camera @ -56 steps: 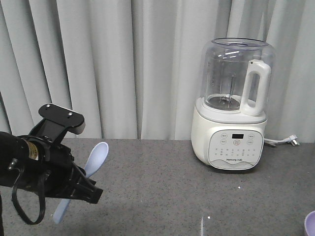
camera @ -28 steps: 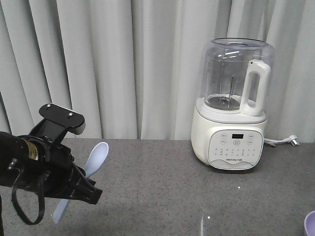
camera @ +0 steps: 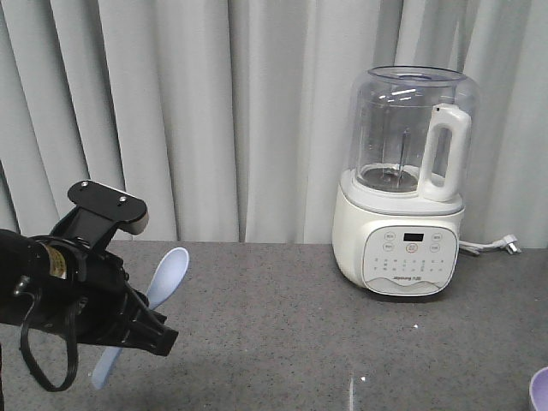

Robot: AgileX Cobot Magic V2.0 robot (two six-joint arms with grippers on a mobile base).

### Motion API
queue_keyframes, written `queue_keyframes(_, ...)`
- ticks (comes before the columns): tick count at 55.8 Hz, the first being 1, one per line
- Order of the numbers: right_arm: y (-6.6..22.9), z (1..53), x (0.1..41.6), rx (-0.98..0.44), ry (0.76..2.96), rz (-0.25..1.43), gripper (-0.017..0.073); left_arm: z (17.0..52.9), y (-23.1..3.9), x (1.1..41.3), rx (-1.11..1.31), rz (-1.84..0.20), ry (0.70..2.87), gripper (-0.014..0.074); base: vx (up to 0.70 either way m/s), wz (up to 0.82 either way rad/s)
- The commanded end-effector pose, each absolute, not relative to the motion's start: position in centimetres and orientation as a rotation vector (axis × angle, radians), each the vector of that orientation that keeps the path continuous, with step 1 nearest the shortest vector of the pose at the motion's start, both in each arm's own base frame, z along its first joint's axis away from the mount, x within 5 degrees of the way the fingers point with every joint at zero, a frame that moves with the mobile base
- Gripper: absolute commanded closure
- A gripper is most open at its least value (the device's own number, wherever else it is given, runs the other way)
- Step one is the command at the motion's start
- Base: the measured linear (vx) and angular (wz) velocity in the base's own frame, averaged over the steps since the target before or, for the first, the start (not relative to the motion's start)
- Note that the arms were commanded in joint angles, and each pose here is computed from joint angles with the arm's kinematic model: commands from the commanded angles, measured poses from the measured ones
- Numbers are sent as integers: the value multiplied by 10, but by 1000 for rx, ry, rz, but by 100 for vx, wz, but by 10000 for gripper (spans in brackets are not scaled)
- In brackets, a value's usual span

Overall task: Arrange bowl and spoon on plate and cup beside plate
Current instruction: 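Lower the right gripper onto the rim of the lavender bowl, then grip the bowl rim with the right gripper and lift it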

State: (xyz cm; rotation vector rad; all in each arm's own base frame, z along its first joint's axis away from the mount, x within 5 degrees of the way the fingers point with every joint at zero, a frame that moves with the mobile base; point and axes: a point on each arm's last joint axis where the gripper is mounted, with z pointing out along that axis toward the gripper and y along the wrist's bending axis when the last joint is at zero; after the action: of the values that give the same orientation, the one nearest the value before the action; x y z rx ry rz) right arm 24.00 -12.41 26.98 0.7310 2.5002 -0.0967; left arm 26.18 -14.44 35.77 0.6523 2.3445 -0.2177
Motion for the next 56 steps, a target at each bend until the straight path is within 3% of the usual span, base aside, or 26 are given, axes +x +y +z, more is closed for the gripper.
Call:
queue_keyframes(1, -130, 284, 246, 692, 2405, -140, 120, 383, -143, 257, 624, -250, 2226, 600, 0, 0)
queue_keyframes(29, -142, 244, 269, 715, 2480, -119, 136, 383, -143, 257, 624, -250, 2226, 600, 0, 0)
queue_keyframes(36, -144, 236, 272, 674, 2513, -125, 250, 383, -143, 257, 623, -250, 2225, 600, 0, 0)
queue_keyframes(45, -143, 239, 271, 618, 2520, -143, 577, 383, -143, 257, 623, -250, 2225, 600, 0, 0)
queue_keyframes(56, -137, 265, 262, 554, 2457, -170, 574, 383, -143, 257, 622, -248, 2217, 600, 0, 0)
